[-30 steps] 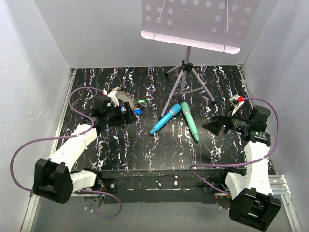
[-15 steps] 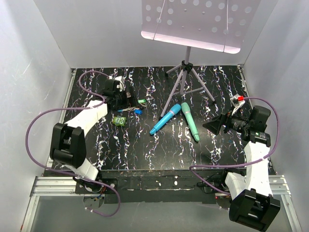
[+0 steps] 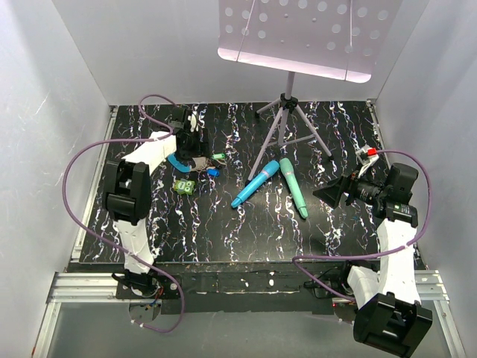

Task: Put the keys on the keyring
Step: Pick up the key from the center of the board.

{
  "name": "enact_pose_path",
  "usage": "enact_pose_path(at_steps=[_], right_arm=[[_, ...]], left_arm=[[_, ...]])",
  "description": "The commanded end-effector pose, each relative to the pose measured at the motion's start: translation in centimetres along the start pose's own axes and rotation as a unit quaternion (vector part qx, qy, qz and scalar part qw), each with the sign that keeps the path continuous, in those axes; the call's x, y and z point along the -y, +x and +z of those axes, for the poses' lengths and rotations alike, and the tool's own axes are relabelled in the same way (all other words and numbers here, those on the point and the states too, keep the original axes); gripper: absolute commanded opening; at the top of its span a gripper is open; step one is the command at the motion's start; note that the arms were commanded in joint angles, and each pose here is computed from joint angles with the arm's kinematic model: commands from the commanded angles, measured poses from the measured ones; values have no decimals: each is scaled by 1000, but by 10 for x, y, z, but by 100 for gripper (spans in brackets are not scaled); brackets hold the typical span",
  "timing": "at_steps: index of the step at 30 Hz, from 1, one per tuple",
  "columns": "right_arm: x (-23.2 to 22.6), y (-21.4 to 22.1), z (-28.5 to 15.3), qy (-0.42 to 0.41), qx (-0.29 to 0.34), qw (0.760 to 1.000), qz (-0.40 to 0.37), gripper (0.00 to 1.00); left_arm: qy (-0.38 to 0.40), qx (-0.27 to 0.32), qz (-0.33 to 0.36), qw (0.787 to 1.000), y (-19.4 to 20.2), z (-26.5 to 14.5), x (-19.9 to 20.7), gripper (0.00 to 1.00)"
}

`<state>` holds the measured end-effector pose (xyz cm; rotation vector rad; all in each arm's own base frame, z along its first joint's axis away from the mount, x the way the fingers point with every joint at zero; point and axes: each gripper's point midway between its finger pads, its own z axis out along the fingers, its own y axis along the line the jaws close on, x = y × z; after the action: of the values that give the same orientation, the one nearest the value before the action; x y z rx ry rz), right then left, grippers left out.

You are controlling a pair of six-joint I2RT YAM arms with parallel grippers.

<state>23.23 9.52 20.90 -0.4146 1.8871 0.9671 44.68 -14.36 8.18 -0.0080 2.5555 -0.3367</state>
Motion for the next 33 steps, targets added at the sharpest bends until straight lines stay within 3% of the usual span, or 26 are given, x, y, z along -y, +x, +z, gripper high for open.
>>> enact_pose_path(at_steps=[1, 14, 26, 33], right_arm=[[1, -11, 0, -2, 12, 1000, -26, 100], [3, -8, 2, -3, 9, 1000, -21, 100], [1, -6, 2, -12, 7, 999, -29, 100], [0, -5, 2, -16, 6, 999, -32, 100]], left_arm=[[23, -14, 13, 1000, -12, 0, -1, 75], [37, -18, 14, 999, -38, 7, 7, 59], [116, 61, 27, 991, -21, -87, 37, 60], [81, 79, 40, 993, 0, -110, 21, 60]])
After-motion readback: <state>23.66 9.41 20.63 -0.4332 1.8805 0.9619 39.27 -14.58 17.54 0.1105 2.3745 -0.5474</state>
